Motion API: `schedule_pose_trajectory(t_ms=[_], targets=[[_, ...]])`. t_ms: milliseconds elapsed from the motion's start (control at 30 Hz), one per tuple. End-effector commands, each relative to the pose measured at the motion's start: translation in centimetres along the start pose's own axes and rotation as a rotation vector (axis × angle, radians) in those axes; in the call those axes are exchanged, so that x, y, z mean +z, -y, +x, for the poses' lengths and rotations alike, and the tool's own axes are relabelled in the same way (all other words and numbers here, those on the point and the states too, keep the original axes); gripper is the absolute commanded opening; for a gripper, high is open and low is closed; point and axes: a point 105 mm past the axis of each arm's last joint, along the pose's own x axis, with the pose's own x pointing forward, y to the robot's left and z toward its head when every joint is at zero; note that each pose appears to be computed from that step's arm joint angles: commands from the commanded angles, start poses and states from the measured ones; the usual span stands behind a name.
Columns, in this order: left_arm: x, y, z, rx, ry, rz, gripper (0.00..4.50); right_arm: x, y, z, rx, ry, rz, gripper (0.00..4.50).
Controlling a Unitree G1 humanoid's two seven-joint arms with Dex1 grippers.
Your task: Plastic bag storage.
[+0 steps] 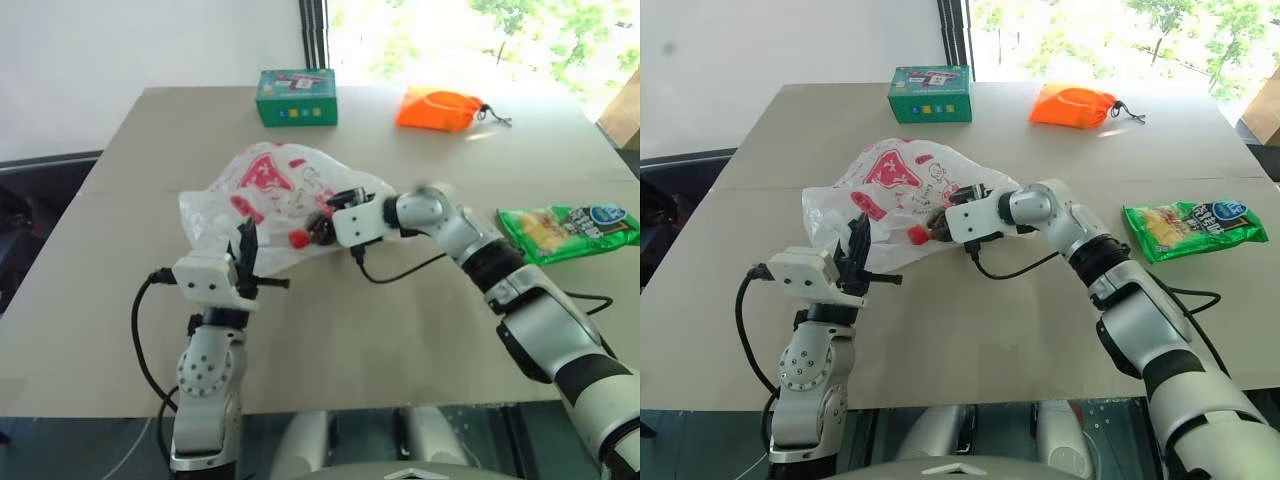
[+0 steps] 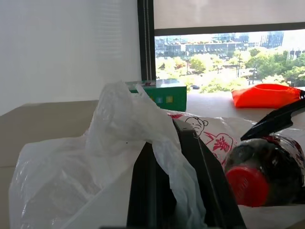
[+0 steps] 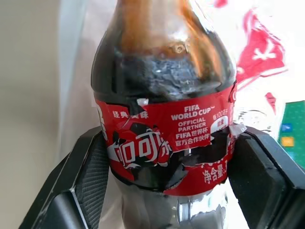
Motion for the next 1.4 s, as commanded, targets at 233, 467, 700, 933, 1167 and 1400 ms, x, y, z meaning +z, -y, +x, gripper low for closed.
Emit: schedule_pose_trajectory(t_ms=[233, 467, 700, 933, 1167, 1400], targets=[[0.5, 2.0, -0.5, -0.139, 0.036, -0.036, 0.0, 3.2, 2.2, 1.8, -0.129, 0.049, 0.012, 4.31], [-0.4, 1.9, -1.5, -0.142, 0.009, -0.031, 0.0, 2.0, 5.0, -2.4, -0.259, 0.09, 0.187, 4.48], [-1.2, 1.6, -2.3, -0.146, -0.022, -0.027, 0.0, -2.0, 1.6, -5.7, -0.256, -0.016, 0.477, 4.48], [-1.3, 1.9, -2.1, -0.176, -0.025, -0.02, 0.0, -2.0, 0.7, -3.6, -0.362, -0.042, 0.722, 4.48], [-0.9, 1.8, -1.8, -0.186, -0.018, -0.006, 0.0, -5.3, 0.8, -4.3, -0.468, -0.162, 0.713, 3.09], [-0.9, 1.8, -1.8, -0.186, -0.022, -0.003, 0.0, -5.8, 4.9, -7.2, -0.694, -0.088, 0.745, 0.05]])
